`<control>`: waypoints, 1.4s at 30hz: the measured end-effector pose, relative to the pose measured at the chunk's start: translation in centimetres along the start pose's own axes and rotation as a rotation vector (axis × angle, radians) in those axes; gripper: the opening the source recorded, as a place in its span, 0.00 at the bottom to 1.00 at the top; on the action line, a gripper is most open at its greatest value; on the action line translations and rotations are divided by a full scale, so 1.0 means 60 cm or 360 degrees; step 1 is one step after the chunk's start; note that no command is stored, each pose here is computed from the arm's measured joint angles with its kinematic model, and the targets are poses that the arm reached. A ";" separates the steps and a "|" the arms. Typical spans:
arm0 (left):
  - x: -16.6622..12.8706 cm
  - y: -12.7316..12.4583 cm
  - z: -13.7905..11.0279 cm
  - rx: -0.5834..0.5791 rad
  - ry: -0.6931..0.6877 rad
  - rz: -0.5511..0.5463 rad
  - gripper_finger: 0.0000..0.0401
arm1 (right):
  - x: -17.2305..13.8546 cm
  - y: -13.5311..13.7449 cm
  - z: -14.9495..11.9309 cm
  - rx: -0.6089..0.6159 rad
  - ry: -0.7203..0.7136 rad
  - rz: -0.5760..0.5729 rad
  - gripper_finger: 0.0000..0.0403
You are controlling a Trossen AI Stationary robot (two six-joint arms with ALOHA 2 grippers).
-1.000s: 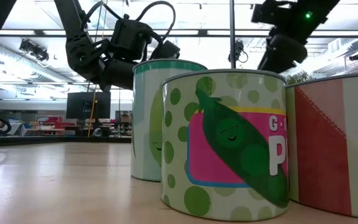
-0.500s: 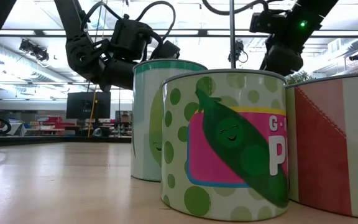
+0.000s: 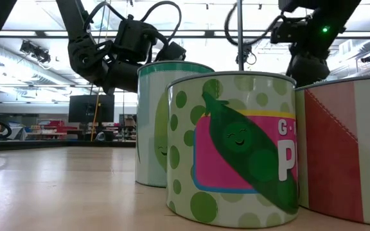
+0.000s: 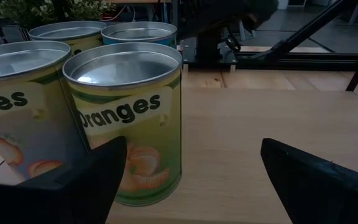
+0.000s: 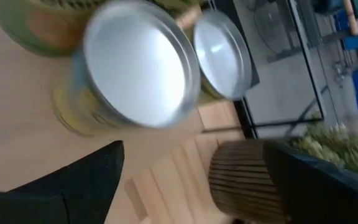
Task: Pick and place cans onto a shelf
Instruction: Put the canned carrots on the shelf
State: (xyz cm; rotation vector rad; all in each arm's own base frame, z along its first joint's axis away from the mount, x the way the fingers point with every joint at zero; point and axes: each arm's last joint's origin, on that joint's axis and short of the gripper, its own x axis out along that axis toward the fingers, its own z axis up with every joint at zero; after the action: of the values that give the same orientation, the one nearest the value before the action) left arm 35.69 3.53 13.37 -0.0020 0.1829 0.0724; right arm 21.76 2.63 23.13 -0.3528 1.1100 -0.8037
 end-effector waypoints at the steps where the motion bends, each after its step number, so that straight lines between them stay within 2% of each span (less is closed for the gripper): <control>1: 0.000 0.000 0.000 0.0000 0.0000 0.0000 0.94 | 0.000 -0.002 -0.003 0.0010 0.0020 -0.0011 0.97; 5: 0.000 0.000 0.000 0.0000 0.0000 0.0000 0.94 | -0.004 0.004 -0.003 0.0063 0.0033 0.0067 0.97; 9: 0.000 0.000 0.000 0.0000 0.0000 0.0000 0.94 | -0.014 0.021 0.009 0.0077 -0.0111 0.0172 0.97; 14: 0.000 0.000 0.000 -0.0007 0.0000 0.0000 0.94 | -0.021 0.030 0.031 0.0036 -0.0316 0.0179 0.97; 18: 0.000 0.000 0.000 -0.0009 0.0000 -0.0001 0.94 | -0.017 0.027 0.043 0.0004 -0.0374 0.0152 0.97; 30: 0.000 0.000 0.000 -0.0007 -0.0001 0.0000 0.94 | 0.007 0.009 0.054 -0.0035 -0.0320 0.0133 0.97; 42: 0.000 0.000 0.000 -0.0007 0.0000 -0.0001 0.94 | 0.010 0.004 0.038 -0.0053 -0.0202 0.0097 0.97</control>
State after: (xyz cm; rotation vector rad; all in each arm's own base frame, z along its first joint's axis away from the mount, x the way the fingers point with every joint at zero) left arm 35.69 3.52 13.37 -0.0062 0.1828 0.0722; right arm 24.05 2.06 23.54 -0.3912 1.0118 -0.7002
